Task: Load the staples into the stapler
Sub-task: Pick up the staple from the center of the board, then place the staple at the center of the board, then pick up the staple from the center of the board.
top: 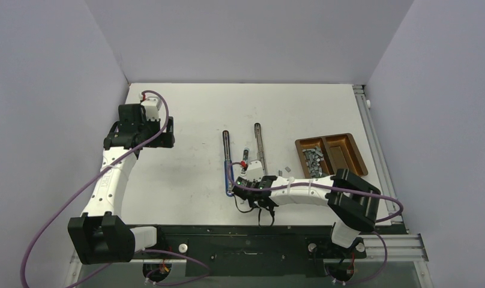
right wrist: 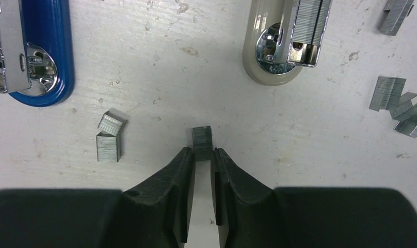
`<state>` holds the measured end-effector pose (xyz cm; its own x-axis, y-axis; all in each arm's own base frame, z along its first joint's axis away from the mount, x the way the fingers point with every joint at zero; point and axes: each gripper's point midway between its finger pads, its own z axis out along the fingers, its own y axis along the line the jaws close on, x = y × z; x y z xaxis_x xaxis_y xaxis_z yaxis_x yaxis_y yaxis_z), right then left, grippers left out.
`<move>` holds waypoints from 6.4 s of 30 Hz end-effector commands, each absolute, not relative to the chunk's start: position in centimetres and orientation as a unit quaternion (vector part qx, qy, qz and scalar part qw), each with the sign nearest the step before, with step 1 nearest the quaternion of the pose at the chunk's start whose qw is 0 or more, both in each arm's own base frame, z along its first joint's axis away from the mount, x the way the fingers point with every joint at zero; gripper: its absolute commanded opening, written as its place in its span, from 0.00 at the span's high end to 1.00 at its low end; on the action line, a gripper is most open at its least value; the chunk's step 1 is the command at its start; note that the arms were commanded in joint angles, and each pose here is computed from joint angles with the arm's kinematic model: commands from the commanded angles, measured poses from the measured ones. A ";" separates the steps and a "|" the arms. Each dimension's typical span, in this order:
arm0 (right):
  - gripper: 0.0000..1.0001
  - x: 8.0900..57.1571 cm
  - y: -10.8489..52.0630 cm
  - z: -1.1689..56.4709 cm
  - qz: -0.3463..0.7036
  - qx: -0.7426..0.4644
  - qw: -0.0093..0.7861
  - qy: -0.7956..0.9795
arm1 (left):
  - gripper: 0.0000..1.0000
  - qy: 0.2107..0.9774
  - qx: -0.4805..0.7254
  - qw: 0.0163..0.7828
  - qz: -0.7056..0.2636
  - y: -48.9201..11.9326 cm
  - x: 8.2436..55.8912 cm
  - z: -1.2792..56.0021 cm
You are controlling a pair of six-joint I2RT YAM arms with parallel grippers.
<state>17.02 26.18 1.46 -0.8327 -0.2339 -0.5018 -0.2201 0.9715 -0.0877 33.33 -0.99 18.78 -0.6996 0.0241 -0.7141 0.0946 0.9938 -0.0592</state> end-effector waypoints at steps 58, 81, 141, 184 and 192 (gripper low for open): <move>0.91 19.2 40.9 28.6 0.700 -0.190 0.150 0.672 | 0.40 0.087 0.697 0.695 0.153 -19.0 20.9 30.1; 0.91 19.8 41.6 27.6 0.705 -0.172 0.140 0.673 | 0.79 0.106 0.707 0.684 0.145 -18.8 20.9 29.6; 0.44 23.2 27.7 22.7 0.499 -0.084 0.280 0.816 | 0.63 -0.062 0.994 0.089 0.030 -17.4 22.9 3.1; 0.48 20.9 48.0 5.0 0.131 -0.352 0.279 0.884 | 0.04 0.861 -0.006 0.507 -0.037 2.3 33.3 17.2; 0.51 20.9 47.6 3.1 0.117 -0.348 0.272 0.889 | 0.04 0.864 -0.002 0.501 -0.049 1.9 33.6 16.8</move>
